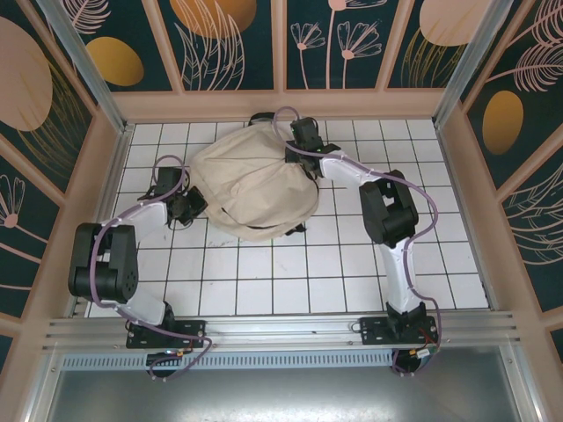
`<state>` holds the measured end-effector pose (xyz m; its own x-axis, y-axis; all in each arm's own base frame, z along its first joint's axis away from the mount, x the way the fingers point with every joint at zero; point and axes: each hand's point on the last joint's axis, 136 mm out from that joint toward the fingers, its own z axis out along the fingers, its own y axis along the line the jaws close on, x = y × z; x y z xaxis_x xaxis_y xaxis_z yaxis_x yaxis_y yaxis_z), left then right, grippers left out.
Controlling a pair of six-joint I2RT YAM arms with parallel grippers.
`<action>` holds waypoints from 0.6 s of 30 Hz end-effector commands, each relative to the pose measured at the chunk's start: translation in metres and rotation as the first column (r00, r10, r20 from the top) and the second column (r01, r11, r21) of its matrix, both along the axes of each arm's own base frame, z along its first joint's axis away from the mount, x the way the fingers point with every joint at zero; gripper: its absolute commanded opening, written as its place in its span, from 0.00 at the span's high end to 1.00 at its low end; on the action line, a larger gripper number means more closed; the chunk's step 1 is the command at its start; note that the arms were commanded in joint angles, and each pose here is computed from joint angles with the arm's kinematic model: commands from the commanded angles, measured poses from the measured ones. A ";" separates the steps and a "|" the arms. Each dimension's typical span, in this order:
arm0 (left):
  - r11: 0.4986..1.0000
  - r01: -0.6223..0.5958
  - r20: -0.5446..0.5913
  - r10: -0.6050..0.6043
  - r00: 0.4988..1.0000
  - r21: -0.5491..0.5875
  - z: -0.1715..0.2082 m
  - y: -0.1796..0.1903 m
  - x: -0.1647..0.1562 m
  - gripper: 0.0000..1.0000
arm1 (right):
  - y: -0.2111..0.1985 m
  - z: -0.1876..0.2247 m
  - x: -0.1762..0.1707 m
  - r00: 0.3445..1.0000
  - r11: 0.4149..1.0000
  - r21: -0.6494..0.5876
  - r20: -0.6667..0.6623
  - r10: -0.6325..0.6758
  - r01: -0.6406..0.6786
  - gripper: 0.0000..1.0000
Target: Pack books, pencil case, and school supplies into a backpack
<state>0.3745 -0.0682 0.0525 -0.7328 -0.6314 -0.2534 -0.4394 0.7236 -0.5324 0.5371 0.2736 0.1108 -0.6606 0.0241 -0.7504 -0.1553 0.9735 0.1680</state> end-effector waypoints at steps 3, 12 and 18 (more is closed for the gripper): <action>0.999 0.053 0.048 -0.054 0.997 0.013 0.012 -0.002 0.029 1.00 | -0.082 0.009 0.002 0.960 0.958 -0.059 0.004 -0.280 0.279 1.00; 0.989 0.151 0.106 -0.149 0.983 -0.011 0.022 -0.035 0.077 0.99 | -0.109 0.010 -0.041 0.937 0.937 0.037 -0.046 -0.345 0.347 1.00; 0.993 0.099 0.133 -0.107 0.985 0.070 0.046 -0.020 0.094 0.42 | -0.089 0.060 -0.046 0.972 0.961 0.158 0.032 -0.235 0.227 0.64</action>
<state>0.4508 -0.1055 0.0728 -0.7941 -0.5223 -0.3108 -0.2783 0.7670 -0.5781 0.4908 0.1846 0.1168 -0.6677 0.2505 -0.7010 0.1165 0.9652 0.2340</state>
